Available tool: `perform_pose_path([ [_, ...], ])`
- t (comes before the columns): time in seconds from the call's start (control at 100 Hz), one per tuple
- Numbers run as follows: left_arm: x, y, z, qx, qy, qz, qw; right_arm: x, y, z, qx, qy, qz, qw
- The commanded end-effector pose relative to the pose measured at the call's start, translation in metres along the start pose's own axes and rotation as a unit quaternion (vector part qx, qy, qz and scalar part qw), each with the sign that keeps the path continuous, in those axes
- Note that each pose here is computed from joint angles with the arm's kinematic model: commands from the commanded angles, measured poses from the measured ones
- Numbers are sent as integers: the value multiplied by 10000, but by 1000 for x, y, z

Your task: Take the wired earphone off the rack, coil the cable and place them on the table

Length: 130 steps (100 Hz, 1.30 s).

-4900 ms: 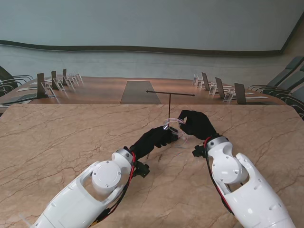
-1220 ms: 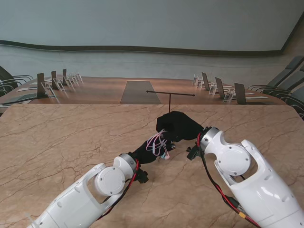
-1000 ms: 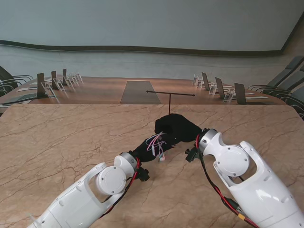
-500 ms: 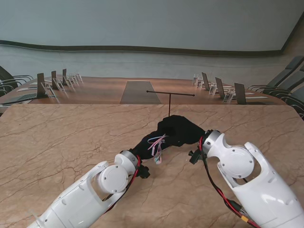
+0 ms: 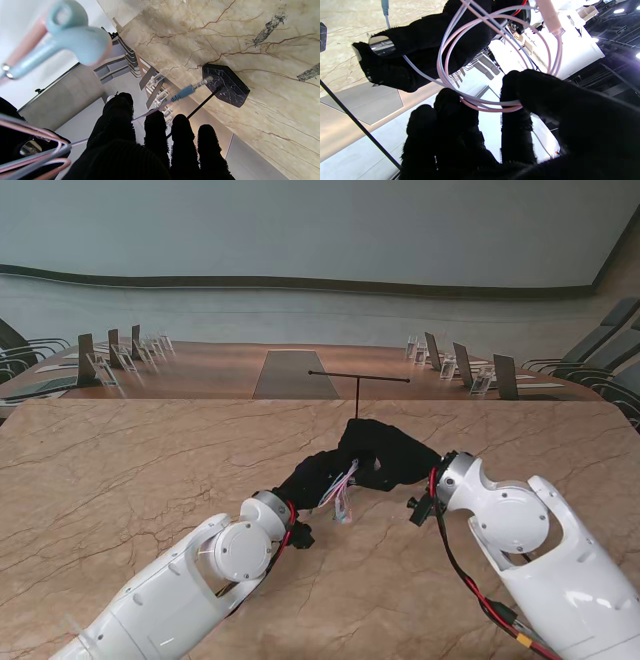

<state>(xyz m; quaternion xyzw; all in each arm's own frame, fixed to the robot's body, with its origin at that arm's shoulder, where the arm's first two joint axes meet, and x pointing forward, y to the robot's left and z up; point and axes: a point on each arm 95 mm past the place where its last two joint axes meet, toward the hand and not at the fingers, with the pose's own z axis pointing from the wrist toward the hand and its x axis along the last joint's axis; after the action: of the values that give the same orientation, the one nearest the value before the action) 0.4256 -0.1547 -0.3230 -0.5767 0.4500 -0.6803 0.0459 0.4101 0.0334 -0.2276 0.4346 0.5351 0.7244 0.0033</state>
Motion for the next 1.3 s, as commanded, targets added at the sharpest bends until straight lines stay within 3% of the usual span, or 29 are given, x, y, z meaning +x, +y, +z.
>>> perform_pose_path([
  [0.0, 1, 1, 1, 27, -22, -55, 10000, -1, 2, -2, 64, 24, -125, 9999],
  [0.53, -3, -12, 0, 445, -79, -87, 9989, -7, 12, -8, 271, -65, -818, 9963],
  [0.93, -1, -22, 4, 586, -17, 126, 9982, -6, 10, -8, 566, -105, -560, 9968],
  [1.29, 7, -28, 5, 266, 134, 350, 9989, -7, 13, -6, 734, -7, -493, 9961],
])
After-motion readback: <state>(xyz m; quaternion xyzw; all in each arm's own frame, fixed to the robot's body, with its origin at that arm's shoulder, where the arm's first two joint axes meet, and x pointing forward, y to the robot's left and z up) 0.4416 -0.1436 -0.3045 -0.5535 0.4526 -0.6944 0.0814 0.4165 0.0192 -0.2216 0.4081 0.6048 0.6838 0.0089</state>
